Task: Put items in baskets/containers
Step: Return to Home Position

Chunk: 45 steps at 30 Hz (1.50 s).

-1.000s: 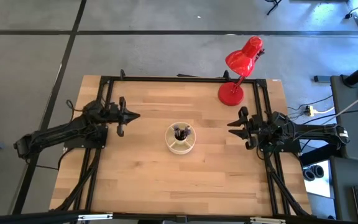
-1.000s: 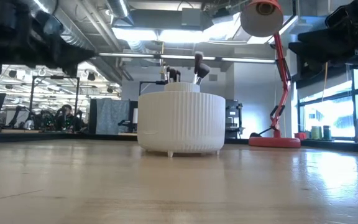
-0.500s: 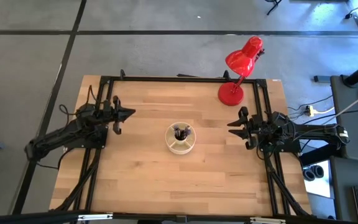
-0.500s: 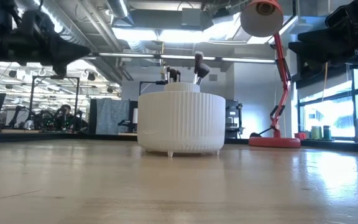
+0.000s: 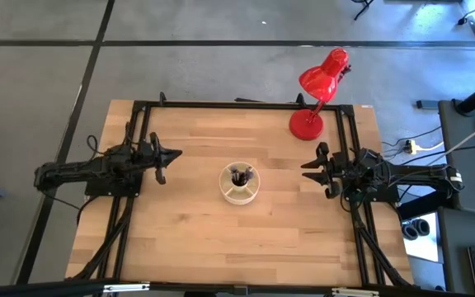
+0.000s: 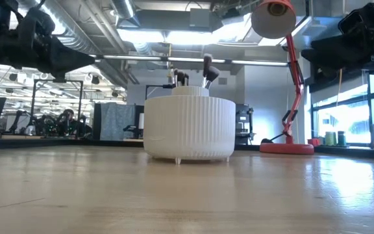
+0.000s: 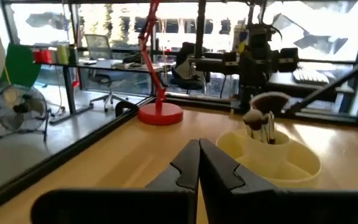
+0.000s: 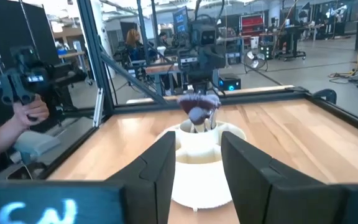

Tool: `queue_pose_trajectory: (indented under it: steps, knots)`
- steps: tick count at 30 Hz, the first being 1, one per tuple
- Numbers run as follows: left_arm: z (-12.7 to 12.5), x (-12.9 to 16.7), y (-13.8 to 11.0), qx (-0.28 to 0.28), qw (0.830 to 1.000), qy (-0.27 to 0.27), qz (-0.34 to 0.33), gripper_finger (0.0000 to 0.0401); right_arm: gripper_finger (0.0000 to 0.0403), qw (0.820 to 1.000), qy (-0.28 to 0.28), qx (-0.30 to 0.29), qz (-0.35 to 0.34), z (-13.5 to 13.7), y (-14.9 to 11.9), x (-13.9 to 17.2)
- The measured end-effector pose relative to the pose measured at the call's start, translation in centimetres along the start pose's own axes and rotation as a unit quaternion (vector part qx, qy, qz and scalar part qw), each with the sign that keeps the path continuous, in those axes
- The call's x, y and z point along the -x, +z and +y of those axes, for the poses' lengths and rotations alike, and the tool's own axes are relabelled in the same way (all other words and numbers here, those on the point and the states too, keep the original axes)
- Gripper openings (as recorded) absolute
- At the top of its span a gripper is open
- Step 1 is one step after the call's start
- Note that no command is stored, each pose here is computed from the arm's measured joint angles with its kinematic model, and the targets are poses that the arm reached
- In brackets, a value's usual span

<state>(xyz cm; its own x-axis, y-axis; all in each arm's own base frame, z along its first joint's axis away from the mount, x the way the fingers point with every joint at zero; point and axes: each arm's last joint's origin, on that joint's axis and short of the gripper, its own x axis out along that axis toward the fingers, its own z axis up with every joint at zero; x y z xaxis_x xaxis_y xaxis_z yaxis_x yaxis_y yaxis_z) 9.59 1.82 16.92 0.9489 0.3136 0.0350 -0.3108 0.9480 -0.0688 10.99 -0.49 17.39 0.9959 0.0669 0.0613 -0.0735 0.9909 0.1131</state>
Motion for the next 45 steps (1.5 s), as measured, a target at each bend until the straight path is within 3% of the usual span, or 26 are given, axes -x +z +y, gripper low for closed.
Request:
queue_pose_trajectory:
  steps: [4, 13, 45]
  knots:
    - [-0.15, 0.00, -0.03, -0.052, 0.999, -0.008, 0.001, 0.0011, 0.0129, 1.000, -0.001, 0.011, 0.012, -0.03, -0.23, 0.00]
    - [-0.11, 0.04, 0.76, -0.111, 0.993, 0.007, -0.039, 0.0008, 0.0129, 1.000, -0.002, 0.009, 0.014, -0.03, -0.28, 0.00]
    - [-0.12, 0.04, 0.84, -0.107, 0.993, 0.007, -0.043, 0.0009, 0.0129, 1.000, -0.002, 0.009, 0.014, -0.03, -0.28, 0.00]
